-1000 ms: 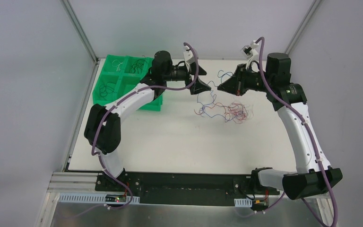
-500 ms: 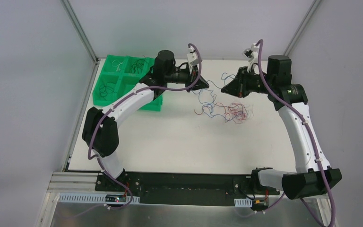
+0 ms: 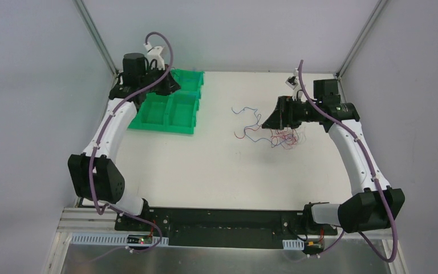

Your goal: Untangle the cables

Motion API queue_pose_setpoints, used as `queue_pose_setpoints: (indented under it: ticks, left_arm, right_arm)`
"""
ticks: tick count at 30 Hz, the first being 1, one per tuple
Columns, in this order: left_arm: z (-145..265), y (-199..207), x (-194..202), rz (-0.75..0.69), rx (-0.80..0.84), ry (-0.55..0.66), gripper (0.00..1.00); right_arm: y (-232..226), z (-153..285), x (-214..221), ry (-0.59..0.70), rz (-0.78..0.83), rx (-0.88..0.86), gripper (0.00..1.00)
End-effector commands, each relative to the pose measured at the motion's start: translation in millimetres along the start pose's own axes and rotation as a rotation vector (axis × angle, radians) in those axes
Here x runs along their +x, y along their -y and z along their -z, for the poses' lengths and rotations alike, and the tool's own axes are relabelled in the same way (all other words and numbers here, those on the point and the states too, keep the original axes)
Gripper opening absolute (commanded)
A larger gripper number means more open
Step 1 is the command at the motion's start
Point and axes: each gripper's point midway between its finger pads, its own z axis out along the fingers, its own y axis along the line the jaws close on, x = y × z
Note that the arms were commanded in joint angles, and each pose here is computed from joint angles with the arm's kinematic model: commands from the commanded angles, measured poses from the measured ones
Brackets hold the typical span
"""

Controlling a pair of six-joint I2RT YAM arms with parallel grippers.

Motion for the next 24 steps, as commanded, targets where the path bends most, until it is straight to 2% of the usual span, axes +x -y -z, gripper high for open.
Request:
queue_pose_setpoints:
  ticks: [1, 6, 13, 24]
  left_arm:
    - [57, -49, 23, 0.061, -0.241, -0.043, 0.00]
    - [90, -114, 48, 0.069, -0.481, -0.070, 0.00]
    - [105, -175, 89, 0.087, -0.721, -0.198, 0.00]
    - [74, -215, 103, 0.097, -0.736, -0.222, 0.00]
  right_arm:
    - [-5, -3, -5, 0.013, 0.039, -0.041, 0.77]
    - [-3, -9, -6, 0.003, 0.029, -0.054, 0.78]
    - [-3, -13, -9, -0.011, 0.031, -0.060, 0.79]
    - [-3, -14, -7, -0.021, 0.016, -0.051, 0.79]
